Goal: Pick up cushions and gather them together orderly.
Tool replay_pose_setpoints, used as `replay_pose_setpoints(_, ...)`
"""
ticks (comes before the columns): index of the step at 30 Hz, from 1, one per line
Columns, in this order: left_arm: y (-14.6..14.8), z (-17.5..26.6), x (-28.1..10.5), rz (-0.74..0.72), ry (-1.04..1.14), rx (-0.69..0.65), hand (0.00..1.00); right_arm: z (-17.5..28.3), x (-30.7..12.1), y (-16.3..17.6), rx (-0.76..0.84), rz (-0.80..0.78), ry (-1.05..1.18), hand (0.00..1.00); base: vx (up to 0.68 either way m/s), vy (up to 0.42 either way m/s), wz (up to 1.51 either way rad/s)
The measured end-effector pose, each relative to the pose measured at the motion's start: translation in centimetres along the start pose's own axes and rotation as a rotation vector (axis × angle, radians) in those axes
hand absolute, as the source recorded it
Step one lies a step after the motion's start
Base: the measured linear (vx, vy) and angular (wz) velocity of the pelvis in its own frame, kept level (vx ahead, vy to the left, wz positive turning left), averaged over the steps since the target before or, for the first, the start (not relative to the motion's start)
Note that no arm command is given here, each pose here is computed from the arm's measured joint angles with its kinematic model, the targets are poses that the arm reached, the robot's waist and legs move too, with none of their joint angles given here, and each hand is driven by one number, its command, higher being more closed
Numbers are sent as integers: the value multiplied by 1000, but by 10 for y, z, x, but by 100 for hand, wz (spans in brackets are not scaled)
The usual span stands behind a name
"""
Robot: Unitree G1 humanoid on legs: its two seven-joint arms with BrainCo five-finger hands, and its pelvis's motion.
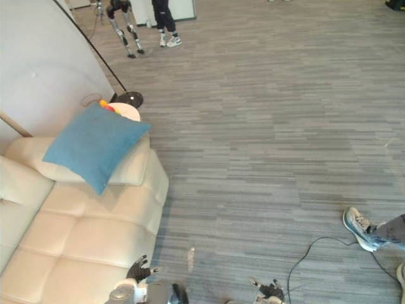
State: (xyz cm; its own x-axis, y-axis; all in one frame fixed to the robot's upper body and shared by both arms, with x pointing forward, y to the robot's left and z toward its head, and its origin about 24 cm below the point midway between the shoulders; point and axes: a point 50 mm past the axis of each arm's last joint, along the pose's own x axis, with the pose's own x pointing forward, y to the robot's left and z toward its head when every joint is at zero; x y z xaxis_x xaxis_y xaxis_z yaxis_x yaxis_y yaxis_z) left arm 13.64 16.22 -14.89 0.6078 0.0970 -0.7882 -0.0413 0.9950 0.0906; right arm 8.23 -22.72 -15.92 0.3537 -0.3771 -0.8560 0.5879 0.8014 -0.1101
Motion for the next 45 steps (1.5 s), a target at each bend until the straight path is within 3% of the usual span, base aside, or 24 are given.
replay_pose_setpoints(11,16,-18,-4,15,76,61,0,-4,0,-4,-44,8,15,0,514,159,26)
replay_pose_setpoints(18,11,-22,-5,0,90,67,0,2,2,-7,-78,13,-1,0,461,-170,80)
replay_pose_setpoints(24,8,-19,-4,26,67,-24,0,-10,-2,-18,-39,-26,30,0,311,-174,45)
replay_pose_setpoints(30,5,-13,-3,4,44,14,0,-9,-1,-23,-45,-39,28,0,177,9,64)
replay_pose_setpoints(36,15,-9,-1,7,38,81,0,-5,0,-3,-28,7,19,0,220,102,71)
replay_pose_setpoints(45,20,-24,-6,9,90,96,0,-9,-2,-2,-36,17,25,0,177,57,67)
